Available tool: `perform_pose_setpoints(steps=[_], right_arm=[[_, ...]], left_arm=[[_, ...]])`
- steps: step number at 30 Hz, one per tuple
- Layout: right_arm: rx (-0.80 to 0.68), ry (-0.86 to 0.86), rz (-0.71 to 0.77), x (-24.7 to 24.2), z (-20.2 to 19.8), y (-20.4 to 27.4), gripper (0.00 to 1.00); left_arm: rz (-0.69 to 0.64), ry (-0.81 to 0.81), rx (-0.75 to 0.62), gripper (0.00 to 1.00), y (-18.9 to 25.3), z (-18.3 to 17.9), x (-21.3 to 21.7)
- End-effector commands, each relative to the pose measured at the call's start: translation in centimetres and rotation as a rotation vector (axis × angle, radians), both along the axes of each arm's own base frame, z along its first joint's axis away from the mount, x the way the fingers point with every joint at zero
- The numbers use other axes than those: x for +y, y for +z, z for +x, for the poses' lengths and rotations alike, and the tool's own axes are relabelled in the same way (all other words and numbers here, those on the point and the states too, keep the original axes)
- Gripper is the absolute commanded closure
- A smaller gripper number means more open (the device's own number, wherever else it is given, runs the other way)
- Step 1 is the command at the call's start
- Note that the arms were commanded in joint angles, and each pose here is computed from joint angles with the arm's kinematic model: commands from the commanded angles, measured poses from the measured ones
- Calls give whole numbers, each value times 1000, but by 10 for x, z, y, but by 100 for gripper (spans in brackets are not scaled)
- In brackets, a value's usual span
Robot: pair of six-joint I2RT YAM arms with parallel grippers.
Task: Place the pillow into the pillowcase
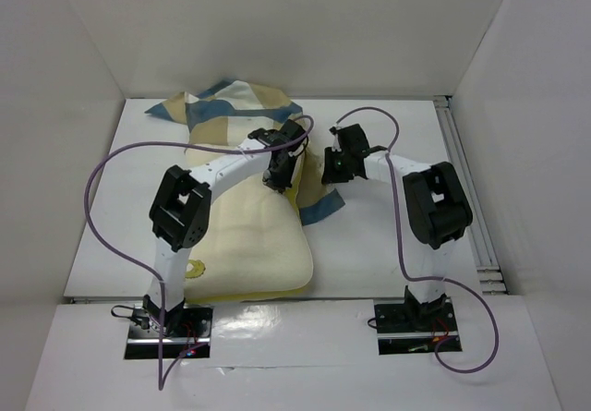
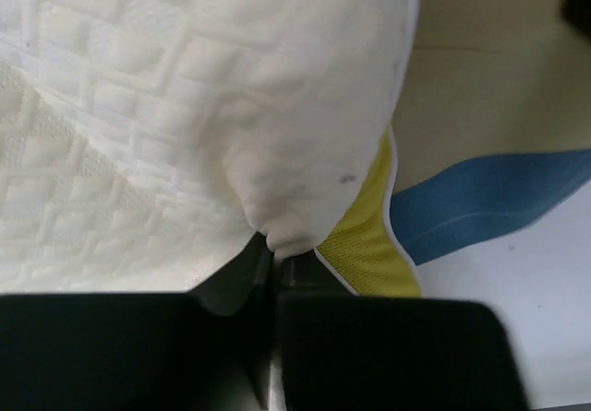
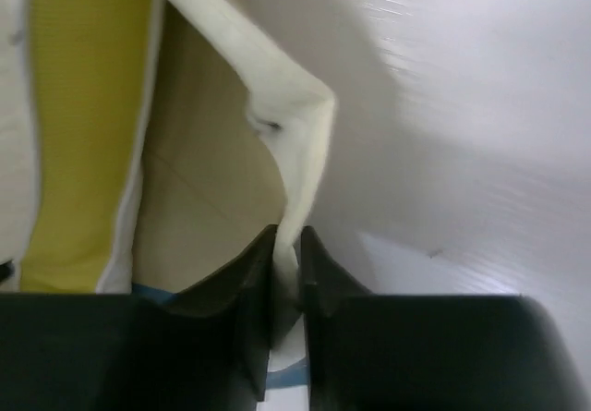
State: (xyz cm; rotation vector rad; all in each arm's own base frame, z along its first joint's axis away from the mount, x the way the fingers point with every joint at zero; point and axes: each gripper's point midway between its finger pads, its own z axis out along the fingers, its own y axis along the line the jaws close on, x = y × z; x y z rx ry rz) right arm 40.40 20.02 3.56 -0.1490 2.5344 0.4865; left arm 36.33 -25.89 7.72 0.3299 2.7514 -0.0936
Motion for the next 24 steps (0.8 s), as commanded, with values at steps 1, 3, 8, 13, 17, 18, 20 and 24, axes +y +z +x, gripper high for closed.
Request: perform_pose_setpoints(steps=[1, 3, 8, 13, 17, 18, 20, 24], right_arm=[[-68, 91, 113, 27, 10, 18, 81], [-71, 102, 144, 31, 6, 24, 100], [-148, 198, 218, 60, -11, 86, 100], [-132, 325, 325, 80, -77, 149, 100], [-72, 370, 354, 77, -127, 143, 100], [-52, 378, 334, 76, -133, 135, 100], [2, 411, 301, 74, -146, 112, 100], [88, 427, 254, 63, -169, 86, 100]], left_arm=[[-10, 56, -8, 100, -6, 15, 6], [-56, 101, -30, 100, 7, 25, 8], [-313, 220, -217, 100, 108, 54, 12], [-454, 262, -518, 100, 252, 31, 14], [-463, 319, -590, 100, 274, 13, -6], [-451, 345, -582, 100, 266, 18, -8], [-435, 372, -543, 100, 238, 31, -23], [-343, 419, -504, 100, 180, 50, -42]])
